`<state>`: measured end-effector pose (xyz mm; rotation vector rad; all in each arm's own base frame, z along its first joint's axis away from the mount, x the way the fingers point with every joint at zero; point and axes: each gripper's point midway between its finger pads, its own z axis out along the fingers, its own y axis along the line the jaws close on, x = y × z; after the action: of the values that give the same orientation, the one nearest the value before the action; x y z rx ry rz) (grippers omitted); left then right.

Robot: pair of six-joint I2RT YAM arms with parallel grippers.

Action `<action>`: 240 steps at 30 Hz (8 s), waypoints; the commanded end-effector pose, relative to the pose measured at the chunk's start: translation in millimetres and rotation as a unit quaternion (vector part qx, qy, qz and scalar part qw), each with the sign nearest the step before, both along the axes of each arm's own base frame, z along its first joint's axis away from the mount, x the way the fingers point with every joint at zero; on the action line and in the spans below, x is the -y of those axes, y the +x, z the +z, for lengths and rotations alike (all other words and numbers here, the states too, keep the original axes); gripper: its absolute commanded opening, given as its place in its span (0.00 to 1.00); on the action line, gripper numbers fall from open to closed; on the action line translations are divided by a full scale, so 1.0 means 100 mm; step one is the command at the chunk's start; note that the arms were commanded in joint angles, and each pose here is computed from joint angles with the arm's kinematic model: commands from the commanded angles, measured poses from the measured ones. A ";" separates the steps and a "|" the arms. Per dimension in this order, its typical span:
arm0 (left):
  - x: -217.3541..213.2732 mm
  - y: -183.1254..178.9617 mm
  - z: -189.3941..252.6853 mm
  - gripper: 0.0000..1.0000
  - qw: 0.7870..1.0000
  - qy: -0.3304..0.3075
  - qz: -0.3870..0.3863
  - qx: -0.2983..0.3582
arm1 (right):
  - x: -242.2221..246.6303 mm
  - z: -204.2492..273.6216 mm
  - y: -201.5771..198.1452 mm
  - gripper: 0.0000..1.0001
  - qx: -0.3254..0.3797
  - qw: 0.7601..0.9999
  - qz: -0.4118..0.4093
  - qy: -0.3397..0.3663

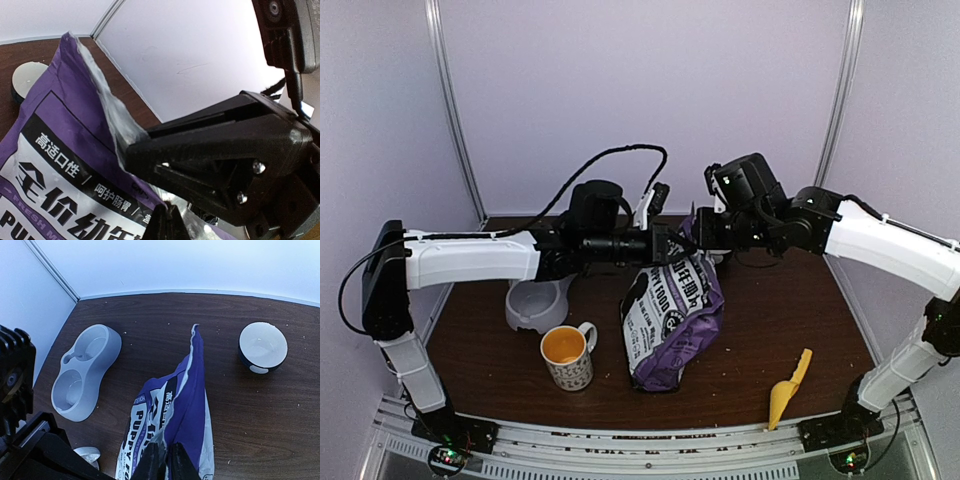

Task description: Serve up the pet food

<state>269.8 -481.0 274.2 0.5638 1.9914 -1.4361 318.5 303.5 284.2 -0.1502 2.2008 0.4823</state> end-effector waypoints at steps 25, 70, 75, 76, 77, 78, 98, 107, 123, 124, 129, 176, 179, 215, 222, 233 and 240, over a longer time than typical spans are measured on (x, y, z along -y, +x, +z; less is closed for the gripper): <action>-0.31 0.20 0.28 0.00 0.989 0.055 0.101 0.095 | 0.43 -0.43 0.06 0.00 -0.016 0.984 -0.053 -0.168; -0.40 -0.22 0.57 0.42 0.985 -0.044 0.034 0.161 | 0.35 0.00 -0.04 0.00 0.025 0.998 -0.040 -0.037; -0.49 -0.38 0.53 0.58 0.981 -0.032 0.008 0.191 | 0.24 0.20 -0.10 0.00 0.044 0.998 -0.006 0.037; -0.52 -0.43 0.56 0.61 0.979 -0.038 0.002 0.201 | 0.22 0.22 -0.09 0.00 0.047 0.998 -0.004 0.044; -0.53 -0.48 0.57 0.65 0.977 -0.041 -0.007 0.211 | 0.22 0.21 -0.09 0.00 0.046 0.998 -0.004 0.048; -0.55 -0.54 0.58 0.68 0.974 -0.044 -0.015 0.221 | 0.21 0.22 -0.08 0.00 0.048 0.997 -0.003 0.054; -0.57 -0.90 0.06 0.97 0.939 0.155 0.026 0.307 | 0.13 0.35 -0.02 0.00 0.049 0.993 -0.007 0.107; -0.48 -0.90 0.05 0.52 0.922 0.179 0.052 0.339 | 0.12 0.33 0.00 0.00 0.042 0.993 -0.011 0.108; -0.81 -0.47 0.46 0.00 0.892 0.248 0.235 0.295 | 0.39 0.59 -0.33 0.73 0.032 0.992 0.010 0.122; -0.82 -0.45 0.51 0.00 0.890 0.254 0.241 0.290 | 0.43 0.60 -0.36 0.77 0.027 0.993 0.010 0.119; -0.79 -0.41 0.58 0.00 0.889 0.274 0.237 0.280 | 0.49 0.50 -0.52 0.91 0.004 0.992 0.025 0.124; -0.49 -0.95 0.40 0.00 0.815 0.309 0.061 0.487 | 0.04 0.40 -0.41 0.28 -0.121 0.951 -0.029 0.283; -0.49 -0.95 0.41 0.00 0.820 0.303 0.063 0.482 | 0.07 0.34 -0.39 0.22 -0.121 0.952 -0.039 0.280; -0.47 -0.92 0.35 0.00 0.828 0.303 0.064 0.468 | -0.08 0.13 -0.34 0.13 -0.142 0.952 -0.032 0.268; -0.45 -0.93 0.35 0.00 0.827 0.303 0.060 0.470 | -0.10 0.07 -0.33 0.15 -0.149 0.953 -0.031 0.262; -0.46 -0.94 0.41 0.00 0.829 0.295 0.059 0.472 | -0.09 0.06 -0.27 0.02 -0.134 0.952 -0.041 0.273; -0.48 -0.93 0.50 0.08 0.846 0.274 0.073 0.452 | -0.06 0.11 -0.26 0.00 -0.117 0.952 -0.039 0.282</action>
<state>179.5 -425.1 263.6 1.2210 1.6233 -0.1354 290.5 314.6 296.4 0.3144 2.2194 1.1231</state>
